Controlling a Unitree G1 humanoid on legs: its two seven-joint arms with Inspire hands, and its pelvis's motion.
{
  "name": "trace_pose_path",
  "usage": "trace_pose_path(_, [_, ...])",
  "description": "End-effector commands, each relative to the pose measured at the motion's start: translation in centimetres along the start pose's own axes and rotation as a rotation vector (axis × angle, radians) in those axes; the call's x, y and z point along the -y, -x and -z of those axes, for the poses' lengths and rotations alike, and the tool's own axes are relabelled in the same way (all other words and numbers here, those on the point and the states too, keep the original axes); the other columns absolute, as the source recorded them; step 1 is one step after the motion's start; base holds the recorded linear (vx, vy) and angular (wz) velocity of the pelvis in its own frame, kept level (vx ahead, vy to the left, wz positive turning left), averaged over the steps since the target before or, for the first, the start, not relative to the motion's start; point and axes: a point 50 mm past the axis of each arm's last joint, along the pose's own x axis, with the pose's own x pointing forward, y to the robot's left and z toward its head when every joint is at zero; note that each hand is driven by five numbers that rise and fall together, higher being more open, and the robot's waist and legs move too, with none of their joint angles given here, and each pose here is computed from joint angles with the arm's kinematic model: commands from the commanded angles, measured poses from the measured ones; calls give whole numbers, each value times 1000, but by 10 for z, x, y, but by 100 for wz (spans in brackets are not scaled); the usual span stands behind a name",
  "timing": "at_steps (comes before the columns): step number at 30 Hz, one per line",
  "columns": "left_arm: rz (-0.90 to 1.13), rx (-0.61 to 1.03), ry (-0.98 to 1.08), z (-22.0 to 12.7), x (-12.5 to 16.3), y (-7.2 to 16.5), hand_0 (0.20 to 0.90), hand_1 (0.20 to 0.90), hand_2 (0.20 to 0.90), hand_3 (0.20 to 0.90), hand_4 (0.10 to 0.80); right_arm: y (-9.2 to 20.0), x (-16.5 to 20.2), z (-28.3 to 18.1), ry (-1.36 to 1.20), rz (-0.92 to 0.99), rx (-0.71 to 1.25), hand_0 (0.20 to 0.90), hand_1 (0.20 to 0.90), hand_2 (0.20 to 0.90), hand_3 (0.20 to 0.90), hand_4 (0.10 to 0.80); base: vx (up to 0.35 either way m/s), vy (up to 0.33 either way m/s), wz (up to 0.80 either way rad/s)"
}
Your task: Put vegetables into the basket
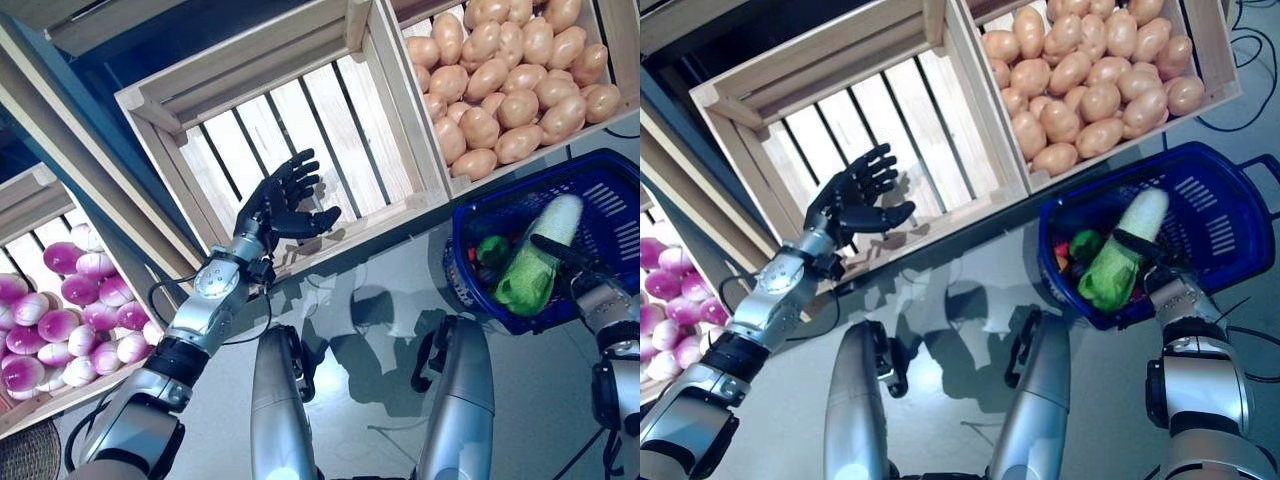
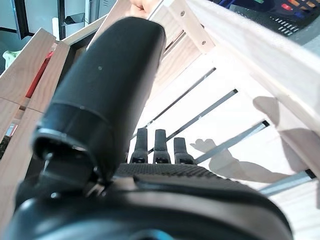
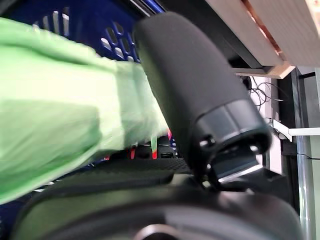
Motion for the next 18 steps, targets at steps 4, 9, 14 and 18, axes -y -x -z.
trace_pose_path(4, [58, 317, -50, -70, 7, -14, 900, 900, 900, 900, 800, 2, 25, -12, -19, 119, 23, 900, 900, 900, 900, 800, 42, 21, 1])
trace_pose_path(9, [58, 289, -38, -63, 7, -14, 900, 900, 900, 900, 800, 3, 33, -5, 50, 182, -11, 900, 900, 900, 900, 800, 42, 42, -1])
trace_pose_path(14, [47, 281, -34, -54, 11, -14, 900, 900, 900, 900, 800, 1, 30, 6, 72, 161, -11, 900, 900, 900, 900, 800, -19, 78, -2])
trace_pose_path(18, [28, 233, -50, -42, 9, -14, 900, 900, 900, 900, 800, 0, 21, 25, 45, 99, 0, 900, 900, 900, 900, 800, 35, 58, -10])
